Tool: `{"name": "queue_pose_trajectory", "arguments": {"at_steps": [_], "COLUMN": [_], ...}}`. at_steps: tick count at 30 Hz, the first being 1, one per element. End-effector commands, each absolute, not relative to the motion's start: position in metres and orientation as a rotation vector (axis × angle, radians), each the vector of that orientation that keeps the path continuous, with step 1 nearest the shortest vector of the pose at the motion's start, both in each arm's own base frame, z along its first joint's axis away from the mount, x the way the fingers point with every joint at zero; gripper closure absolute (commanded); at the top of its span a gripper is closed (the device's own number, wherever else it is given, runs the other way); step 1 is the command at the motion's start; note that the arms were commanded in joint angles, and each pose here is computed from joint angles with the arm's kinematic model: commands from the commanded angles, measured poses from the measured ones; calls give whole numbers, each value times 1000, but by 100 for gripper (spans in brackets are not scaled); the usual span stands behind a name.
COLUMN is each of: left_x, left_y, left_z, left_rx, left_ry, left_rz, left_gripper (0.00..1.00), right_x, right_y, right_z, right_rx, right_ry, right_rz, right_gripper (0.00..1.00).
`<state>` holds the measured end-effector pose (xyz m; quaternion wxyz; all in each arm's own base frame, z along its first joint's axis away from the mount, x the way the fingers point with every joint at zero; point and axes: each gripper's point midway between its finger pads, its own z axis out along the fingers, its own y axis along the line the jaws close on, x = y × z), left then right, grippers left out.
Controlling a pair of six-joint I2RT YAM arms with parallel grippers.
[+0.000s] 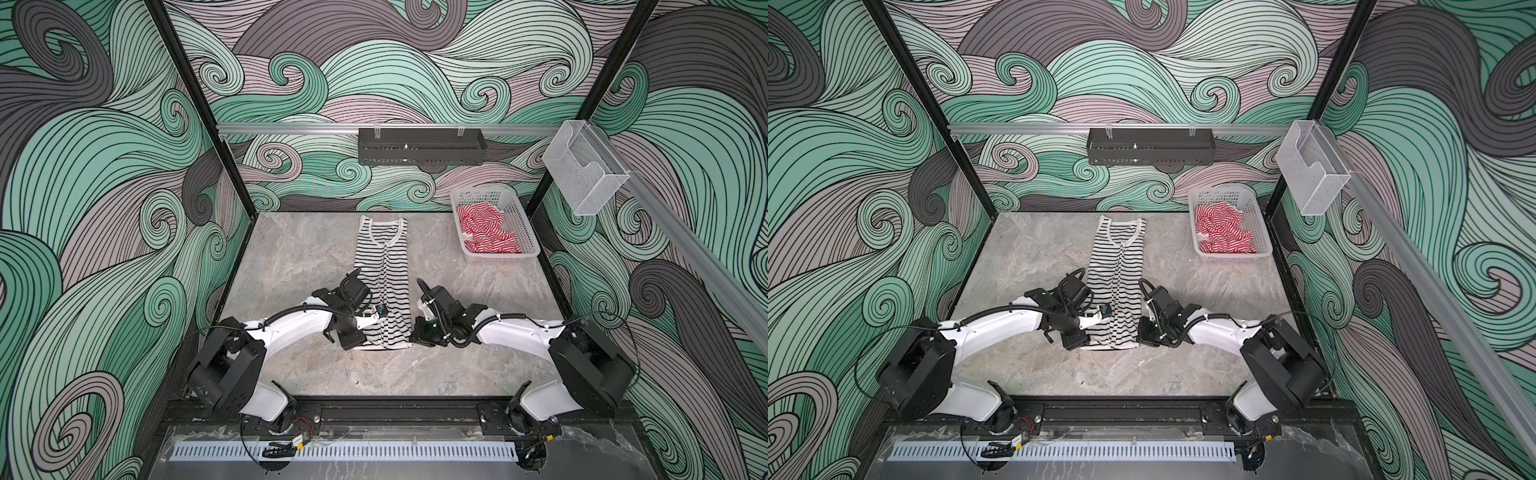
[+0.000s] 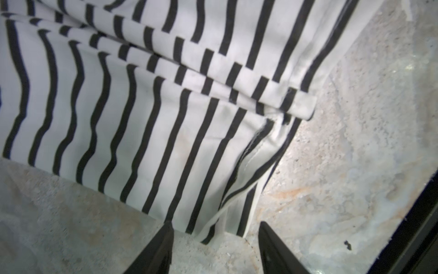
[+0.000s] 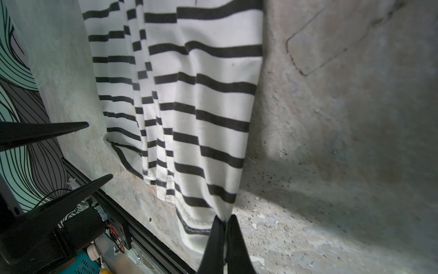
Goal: Fold and stack tank tops
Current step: Fold the tank top at the top-center of the table.
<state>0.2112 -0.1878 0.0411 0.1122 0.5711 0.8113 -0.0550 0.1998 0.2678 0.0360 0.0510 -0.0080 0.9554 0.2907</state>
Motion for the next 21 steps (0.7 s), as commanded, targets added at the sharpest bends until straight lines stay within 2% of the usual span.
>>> {"name": "queue_pose_trajectory", "arguments": {"at_steps": [1, 5, 13, 18, 21], "left_x": [210, 211, 208, 203, 204], "left_y": [-195, -196, -187, -191, -205], "left_z": [34, 27, 22, 19, 23], "left_rx": [1720, 1744, 1767, 1790, 1801], "left_ry": [2379, 2425, 2425, 2444, 2425], "left_rz": [-153, -133, -85, -119, -157], "left_gripper": [40, 48, 50, 65, 81], "right_x": [204, 210, 217, 225, 224], "right_y": [269, 266, 254, 249, 250], "right_z": [37, 44, 47, 53, 53], "right_rx": [-9, 13, 37, 59, 47], "right_ry": [2898, 2872, 2858, 2834, 2844], "right_rz": [888, 890, 877, 906, 916], "right_gripper": [100, 100, 100, 100, 100]}}
